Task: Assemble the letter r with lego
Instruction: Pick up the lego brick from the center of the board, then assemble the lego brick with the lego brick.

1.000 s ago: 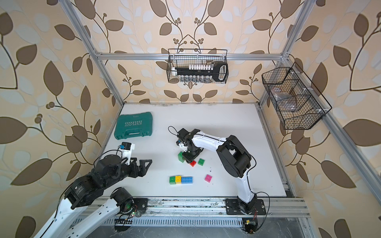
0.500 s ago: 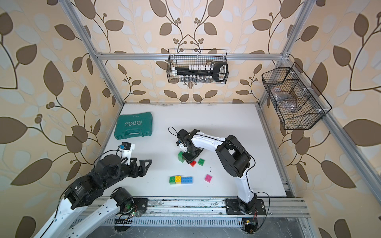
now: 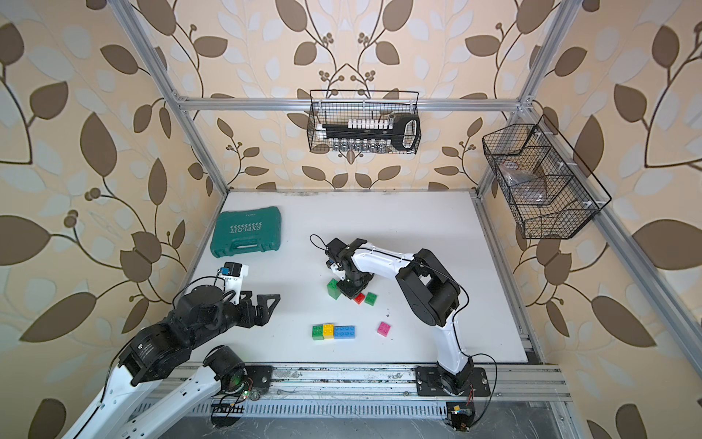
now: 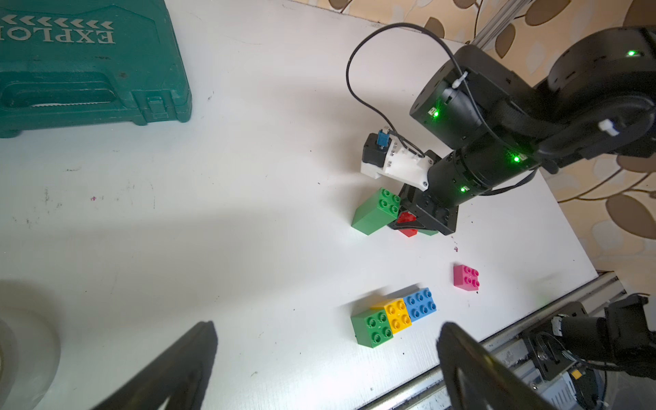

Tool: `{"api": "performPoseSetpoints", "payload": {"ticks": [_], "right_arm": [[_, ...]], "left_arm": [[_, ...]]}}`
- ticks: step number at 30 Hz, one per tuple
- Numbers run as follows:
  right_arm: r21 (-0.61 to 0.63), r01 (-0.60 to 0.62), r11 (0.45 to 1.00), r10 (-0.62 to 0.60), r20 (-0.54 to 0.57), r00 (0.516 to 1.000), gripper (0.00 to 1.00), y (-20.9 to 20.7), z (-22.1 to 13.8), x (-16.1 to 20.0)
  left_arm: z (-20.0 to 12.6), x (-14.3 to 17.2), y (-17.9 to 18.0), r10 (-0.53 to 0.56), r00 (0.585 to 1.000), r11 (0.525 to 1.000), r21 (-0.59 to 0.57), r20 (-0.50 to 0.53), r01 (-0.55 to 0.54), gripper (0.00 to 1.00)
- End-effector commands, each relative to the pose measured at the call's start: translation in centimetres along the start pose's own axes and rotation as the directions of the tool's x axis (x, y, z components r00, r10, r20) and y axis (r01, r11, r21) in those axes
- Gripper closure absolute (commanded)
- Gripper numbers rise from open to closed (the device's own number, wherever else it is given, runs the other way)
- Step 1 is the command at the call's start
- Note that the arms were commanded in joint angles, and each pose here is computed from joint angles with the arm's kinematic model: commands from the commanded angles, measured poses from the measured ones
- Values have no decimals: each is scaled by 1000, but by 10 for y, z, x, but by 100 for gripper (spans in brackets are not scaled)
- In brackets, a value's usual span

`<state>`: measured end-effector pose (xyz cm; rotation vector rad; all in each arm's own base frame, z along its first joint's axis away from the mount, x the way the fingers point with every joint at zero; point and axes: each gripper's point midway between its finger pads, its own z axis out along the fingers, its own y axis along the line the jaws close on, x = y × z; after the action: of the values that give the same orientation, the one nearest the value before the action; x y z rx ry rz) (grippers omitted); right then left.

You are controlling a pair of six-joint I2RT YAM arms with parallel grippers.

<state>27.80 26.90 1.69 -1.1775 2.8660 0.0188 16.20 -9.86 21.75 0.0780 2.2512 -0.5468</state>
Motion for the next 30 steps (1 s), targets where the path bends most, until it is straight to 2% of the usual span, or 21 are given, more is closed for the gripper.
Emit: {"api": "performPoseSetpoints", "payload": {"ticks": [1,3,6,9,11,14,17,20,30], "right_arm": [[27,-17,1000,16,18,1000,100,-11,-17,-3],[38,-20,999,17,64,998,100,-18,-32,-8],[82,55,995,-68,168,983,100,-23,-58,-19],[100,175,980,-198,317,927,100,-19,-84,-25],[68,163,984,-177,373,911,100,-28,-99,-26],[-10,118,993,-109,314,943,100,-39,-102,-16],[-3,116,993,-113,225,968,100,-43,-90,-7],[7,174,985,-170,244,955,100,-33,-75,-2],[-41,175,984,-164,196,967,100,-11,-50,12]], "left_arm": [[1,-8,-3,12,999,1000,15,32,-13,1],[0,-8,-4,12,999,1000,17,32,-13,1],[1,-8,-4,13,999,1000,16,30,-14,1],[2,-8,-1,10,999,1000,1,31,-10,1],[3,-8,1,7,1000,1000,-14,27,-7,1],[5,-7,1,7,1000,1000,-15,16,-7,1],[6,-7,0,6,1000,1000,-17,8,-6,1],[6,-6,1,7,1000,1000,-20,5,-7,1],[6,-7,1,5,1000,1000,-19,9,-5,1]]}}
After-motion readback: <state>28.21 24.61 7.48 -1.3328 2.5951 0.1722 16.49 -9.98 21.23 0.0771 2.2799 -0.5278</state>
